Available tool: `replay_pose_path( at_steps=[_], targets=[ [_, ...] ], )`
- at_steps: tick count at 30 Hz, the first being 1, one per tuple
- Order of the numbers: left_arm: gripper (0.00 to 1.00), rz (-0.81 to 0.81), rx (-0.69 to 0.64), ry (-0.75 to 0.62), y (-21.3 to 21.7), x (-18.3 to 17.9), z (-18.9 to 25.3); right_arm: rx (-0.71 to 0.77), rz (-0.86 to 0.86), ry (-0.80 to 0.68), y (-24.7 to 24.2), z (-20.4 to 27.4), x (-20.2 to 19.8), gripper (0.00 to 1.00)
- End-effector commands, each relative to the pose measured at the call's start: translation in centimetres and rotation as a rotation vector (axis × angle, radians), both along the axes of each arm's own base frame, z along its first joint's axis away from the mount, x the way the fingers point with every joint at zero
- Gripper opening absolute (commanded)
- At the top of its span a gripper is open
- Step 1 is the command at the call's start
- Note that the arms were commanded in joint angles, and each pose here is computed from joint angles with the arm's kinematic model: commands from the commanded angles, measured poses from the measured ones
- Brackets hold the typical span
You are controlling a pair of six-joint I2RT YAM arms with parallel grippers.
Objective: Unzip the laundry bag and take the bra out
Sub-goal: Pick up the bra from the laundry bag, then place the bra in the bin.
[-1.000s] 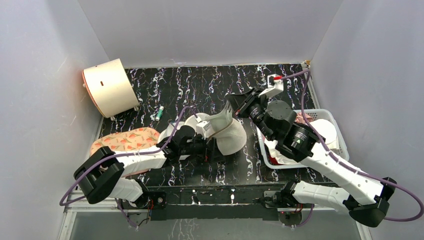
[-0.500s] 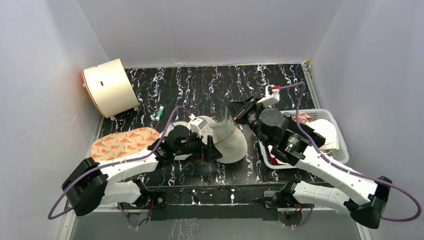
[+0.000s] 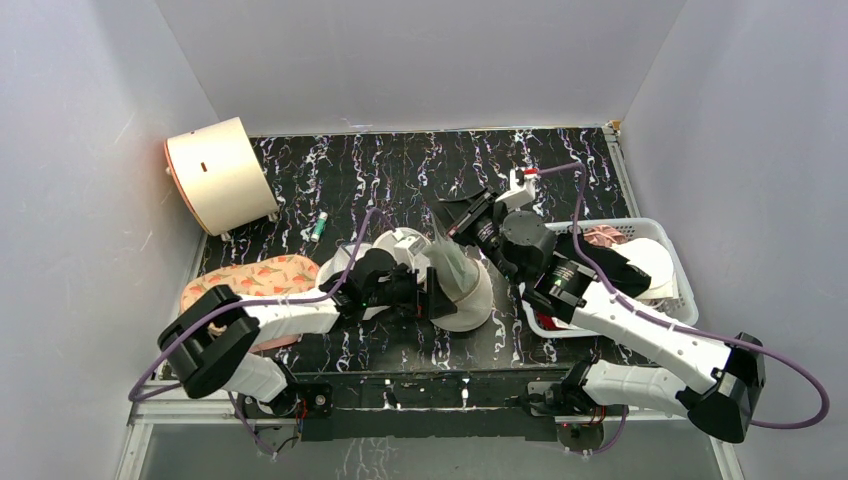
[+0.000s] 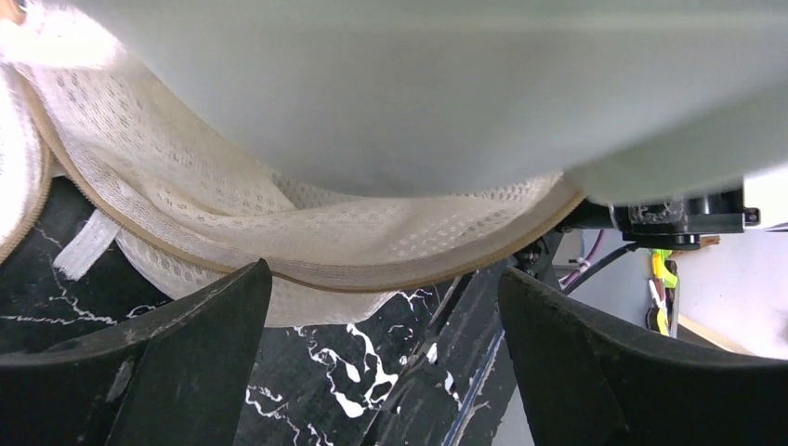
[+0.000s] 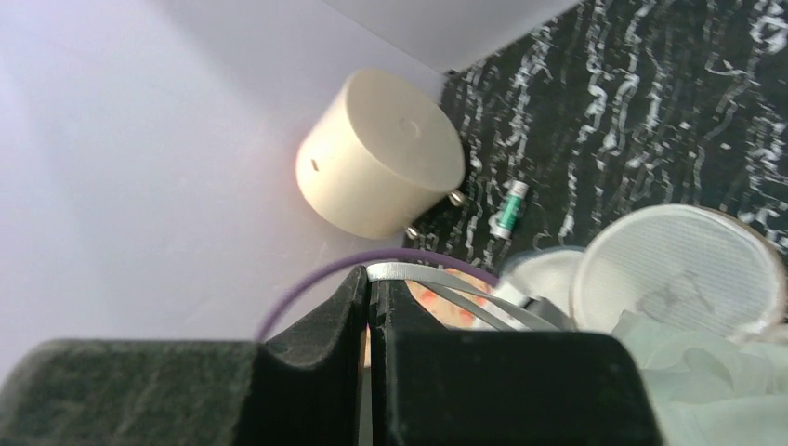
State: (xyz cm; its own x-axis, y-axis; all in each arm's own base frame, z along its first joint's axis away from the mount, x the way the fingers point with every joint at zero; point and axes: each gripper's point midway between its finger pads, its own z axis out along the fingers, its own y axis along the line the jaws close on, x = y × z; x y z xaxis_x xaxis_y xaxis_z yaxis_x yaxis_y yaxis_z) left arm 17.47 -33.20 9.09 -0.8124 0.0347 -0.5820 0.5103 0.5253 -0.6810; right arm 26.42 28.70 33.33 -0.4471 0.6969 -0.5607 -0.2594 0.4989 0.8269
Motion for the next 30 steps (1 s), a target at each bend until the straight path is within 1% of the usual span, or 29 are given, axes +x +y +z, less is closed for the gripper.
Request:
replay_pose_path(
  at_steps=[1,5,8,11,14,18,21,23,27,30],
  targets=[
    [0.90,-0.007,-0.069,-0.034,-1.4,0.5,1.0,0.232,0.016,-0.161,-0.2,9.6,-0.5,0.00],
    [0.89,-0.006,0.007,-0.034,-0.8,0.6,-0.7,0.277,0.001,-0.225,-1.2,12.8,-0.9,0.00],
    [0.89,0.000,0.036,-0.056,-0.1,0.6,-0.4,0.270,-0.030,-0.259,-2.2,14.2,-1.0,0.00],
    [0.92,0.012,0.055,-0.091,0.7,0.6,0.9,0.237,-0.076,-0.280,-3.9,14.9,-1.3,0.00],
    [0.98,0.008,0.058,-0.139,1.3,0.7,3.0,0.217,-0.134,-0.302,-6.1,15.7,-1.8,0.00],
    [0.98,0.003,0.073,-0.193,1.9,0.7,5.4,0.170,-0.205,-0.384,-9.4,18.6,-3.0,0.00],
    [0.98,0.016,0.099,-0.233,2.7,1.0,7.1,0.105,-0.254,-0.427,-11.9,20.4,-4.0,0.00],
    [0.98,0.036,0.108,-0.263,3.3,1.2,8.4,0.049,-0.302,-0.422,-13.8,20.4,-4.4,0.00],
    [0.98,0.078,0.119,-0.328,4.3,1.9,11.3,-0.095,-0.426,-0.373,-18.6,18.7,-5.4,0.00],
    [0.99,0.094,0.118,-0.407,4.5,2.8,14.9,-0.200,-0.547,-0.312,-23.3,17.1,-6.6,0.00]
  ],
)
